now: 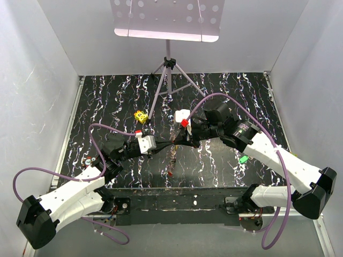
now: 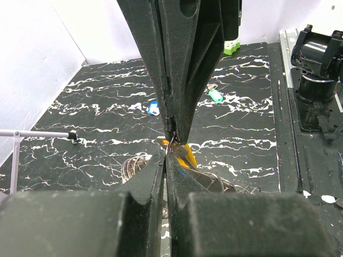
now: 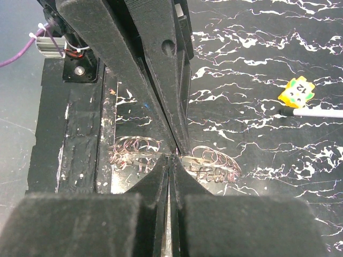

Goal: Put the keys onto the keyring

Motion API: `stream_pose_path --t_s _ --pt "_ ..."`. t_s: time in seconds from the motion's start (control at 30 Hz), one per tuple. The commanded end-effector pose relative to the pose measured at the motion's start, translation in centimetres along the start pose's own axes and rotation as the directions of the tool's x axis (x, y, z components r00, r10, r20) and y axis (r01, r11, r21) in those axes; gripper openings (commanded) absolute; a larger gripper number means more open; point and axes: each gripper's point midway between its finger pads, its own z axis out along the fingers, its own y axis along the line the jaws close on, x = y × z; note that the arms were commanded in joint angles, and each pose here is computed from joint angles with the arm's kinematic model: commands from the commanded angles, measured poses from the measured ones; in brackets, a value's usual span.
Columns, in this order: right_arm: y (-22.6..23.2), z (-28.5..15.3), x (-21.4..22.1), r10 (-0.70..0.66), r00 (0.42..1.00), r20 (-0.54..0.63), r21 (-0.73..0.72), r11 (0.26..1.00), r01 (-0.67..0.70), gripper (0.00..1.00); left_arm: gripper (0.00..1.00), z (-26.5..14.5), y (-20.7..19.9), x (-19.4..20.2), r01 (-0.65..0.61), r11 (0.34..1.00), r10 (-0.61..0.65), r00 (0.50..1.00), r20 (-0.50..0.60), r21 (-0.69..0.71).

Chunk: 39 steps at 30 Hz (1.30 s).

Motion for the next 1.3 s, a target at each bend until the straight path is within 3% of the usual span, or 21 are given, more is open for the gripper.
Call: stream_pose_path --t_s 0.0,0.93,1.27 --pt "0.1 -0.2 -1.3 -0.033 0.999 0.026 -0.017 0.999 0.033 0.01 0.0 0.2 0.6 -3.7 -0.07 0.997 0.071 0.992 0.106 -0.011" --pt "1.5 -0.8 0.0 -0.039 0.999 -0.009 -0.056 0.998 0.038 0.01 0.0 0.1 2.1 -3.5 -0.031 0.995 0.039 0.995 0.089 -0.091" --pt "0.5 -0.9 0.2 -0.066 0.998 -0.013 0.0 0.998 0.066 0.01 0.0 0.2 3.5 -3.8 0.047 0.985 -0.029 0.993 0.113 -0.166"
